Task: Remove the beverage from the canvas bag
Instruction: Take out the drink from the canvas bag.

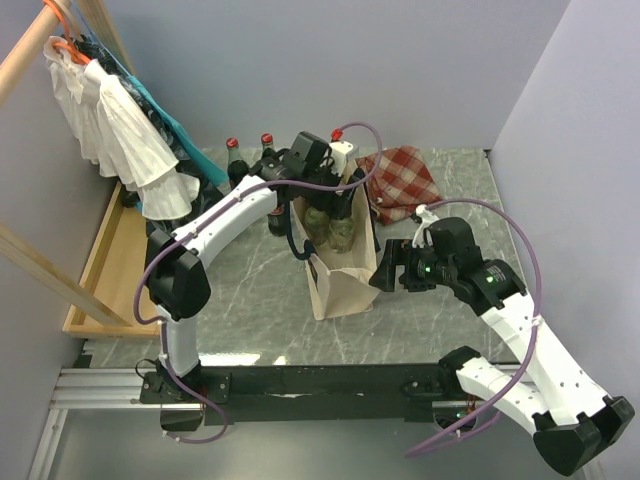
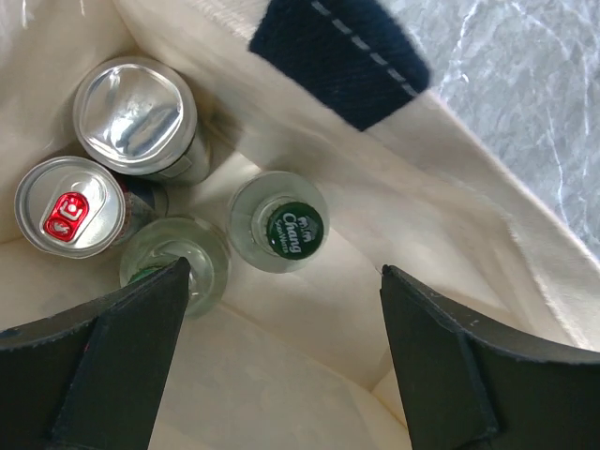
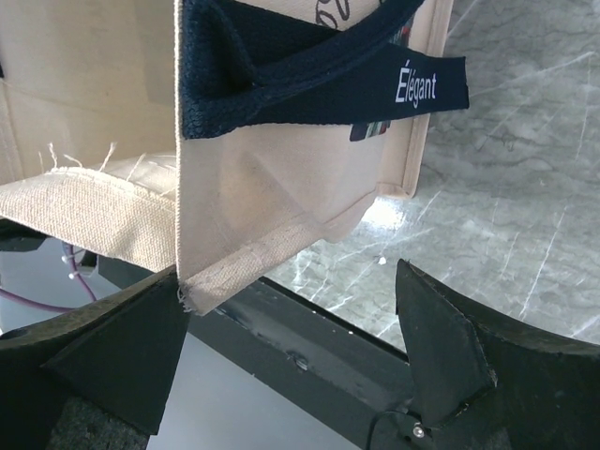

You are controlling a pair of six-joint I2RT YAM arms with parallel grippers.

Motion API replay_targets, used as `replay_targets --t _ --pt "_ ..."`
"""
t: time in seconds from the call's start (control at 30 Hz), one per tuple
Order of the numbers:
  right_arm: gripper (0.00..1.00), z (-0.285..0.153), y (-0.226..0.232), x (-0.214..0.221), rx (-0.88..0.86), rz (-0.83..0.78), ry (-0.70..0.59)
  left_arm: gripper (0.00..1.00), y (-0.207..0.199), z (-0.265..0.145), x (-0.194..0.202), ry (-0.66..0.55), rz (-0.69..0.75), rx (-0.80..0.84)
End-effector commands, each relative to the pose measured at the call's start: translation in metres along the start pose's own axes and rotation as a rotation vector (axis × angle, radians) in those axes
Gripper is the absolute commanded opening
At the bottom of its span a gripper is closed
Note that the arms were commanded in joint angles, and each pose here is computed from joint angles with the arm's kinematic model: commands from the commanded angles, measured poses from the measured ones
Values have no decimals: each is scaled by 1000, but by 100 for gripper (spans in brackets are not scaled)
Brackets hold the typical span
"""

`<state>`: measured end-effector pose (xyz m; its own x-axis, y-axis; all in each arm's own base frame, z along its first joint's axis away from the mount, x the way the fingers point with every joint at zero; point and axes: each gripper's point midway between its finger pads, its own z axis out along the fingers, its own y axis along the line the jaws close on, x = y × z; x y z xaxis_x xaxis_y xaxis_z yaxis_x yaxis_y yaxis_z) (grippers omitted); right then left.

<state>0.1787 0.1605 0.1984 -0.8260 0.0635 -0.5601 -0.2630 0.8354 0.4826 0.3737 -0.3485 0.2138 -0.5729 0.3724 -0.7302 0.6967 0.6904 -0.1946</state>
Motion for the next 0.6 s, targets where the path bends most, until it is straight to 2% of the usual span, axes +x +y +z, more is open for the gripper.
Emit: replay_targets --t 0.0,0.1,0.43,0.57 --pt "92 -2 -7 14 26 -22 39 88 -4 2 -17 -62 16 18" --pt "93 -2 -6 13 21 -20 27 86 -1 17 -13 -32 2 13" --pt "93 -2 -6 14 12 -10 14 84 -4 22 -24 -66 3 18" --pt "92 -2 -7 15 15 -8 14 80 -5 24 -24 -65 6 23"
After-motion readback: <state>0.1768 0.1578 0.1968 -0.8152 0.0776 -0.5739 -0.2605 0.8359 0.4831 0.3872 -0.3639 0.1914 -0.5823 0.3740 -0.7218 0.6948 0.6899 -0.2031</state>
